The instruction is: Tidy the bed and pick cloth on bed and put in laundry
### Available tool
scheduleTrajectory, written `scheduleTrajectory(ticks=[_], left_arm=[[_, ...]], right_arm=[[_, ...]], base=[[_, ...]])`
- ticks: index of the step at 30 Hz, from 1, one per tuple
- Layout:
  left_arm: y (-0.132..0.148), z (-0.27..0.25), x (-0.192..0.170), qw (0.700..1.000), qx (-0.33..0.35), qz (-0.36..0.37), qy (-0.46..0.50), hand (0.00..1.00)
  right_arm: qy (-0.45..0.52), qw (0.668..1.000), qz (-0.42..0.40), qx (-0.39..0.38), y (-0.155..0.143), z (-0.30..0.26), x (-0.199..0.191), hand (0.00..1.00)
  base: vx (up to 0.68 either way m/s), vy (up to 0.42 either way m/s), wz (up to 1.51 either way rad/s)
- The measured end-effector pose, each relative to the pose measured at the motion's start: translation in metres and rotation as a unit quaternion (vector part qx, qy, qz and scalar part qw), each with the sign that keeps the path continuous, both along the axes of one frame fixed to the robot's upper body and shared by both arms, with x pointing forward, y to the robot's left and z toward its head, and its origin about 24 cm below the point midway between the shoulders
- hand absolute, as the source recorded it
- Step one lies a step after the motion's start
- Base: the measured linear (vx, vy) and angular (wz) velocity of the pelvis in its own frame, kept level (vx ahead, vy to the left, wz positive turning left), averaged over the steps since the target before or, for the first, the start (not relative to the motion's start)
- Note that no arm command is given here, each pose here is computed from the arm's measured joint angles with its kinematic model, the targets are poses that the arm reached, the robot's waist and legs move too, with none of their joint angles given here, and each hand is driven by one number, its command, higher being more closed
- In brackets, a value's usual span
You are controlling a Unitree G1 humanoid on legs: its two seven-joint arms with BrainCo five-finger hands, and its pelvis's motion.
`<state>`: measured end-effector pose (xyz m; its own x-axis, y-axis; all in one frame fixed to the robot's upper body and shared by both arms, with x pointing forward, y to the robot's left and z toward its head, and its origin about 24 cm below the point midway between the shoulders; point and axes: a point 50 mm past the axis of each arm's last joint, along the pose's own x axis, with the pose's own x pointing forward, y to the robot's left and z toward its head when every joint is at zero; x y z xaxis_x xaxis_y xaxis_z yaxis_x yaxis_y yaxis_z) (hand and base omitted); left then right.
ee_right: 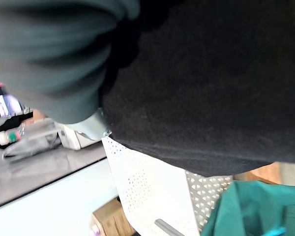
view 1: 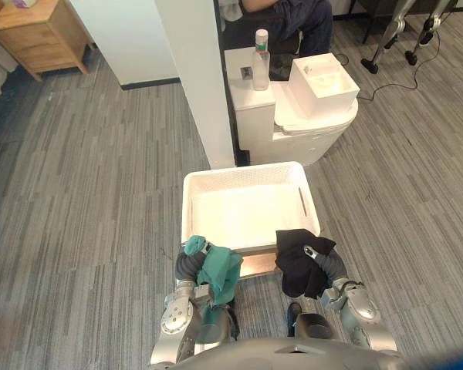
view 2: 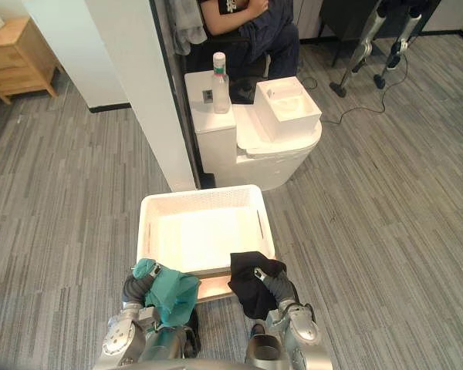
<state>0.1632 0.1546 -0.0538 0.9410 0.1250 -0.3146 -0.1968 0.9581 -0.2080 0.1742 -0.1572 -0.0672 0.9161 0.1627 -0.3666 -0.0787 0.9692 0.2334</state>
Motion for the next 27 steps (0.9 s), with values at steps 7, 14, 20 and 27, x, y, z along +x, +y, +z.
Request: scheduleTrajectory(ticks=[7,14,20,27], left_arm=[[0.001,-0.001,0.001,1.0,0.002,-0.017,0.009,1.0],[0.002,-0.005,-0.002,0.999,-0.018,-0.011,0.027,1.0],[0.008,-0.009,-0.008,0.999,-0.029,-0.018,0.041,1.0],[0.012,-0.009,-0.009,0.998,-0.037,0.0,0.04,1.0]], right_arm=[[0.012,0.987,-0.146,-0.059,-0.03,0.0,-0.01,1.0],[-0.022,0.896,-0.411,-0.165,-0.143,0.035,-0.035,1.0],[-0.183,0.88,-0.368,-0.239,-0.172,0.113,-0.012,1.0],[-0.38,0.883,-0.17,-0.218,-0.127,0.198,0.044,1.0]], base=[[0.1,0.012,-0.13],[0.0,0.0,-0.04],[-0.07,0.02,-0.08],[-0.06,-0.003,0.09]])
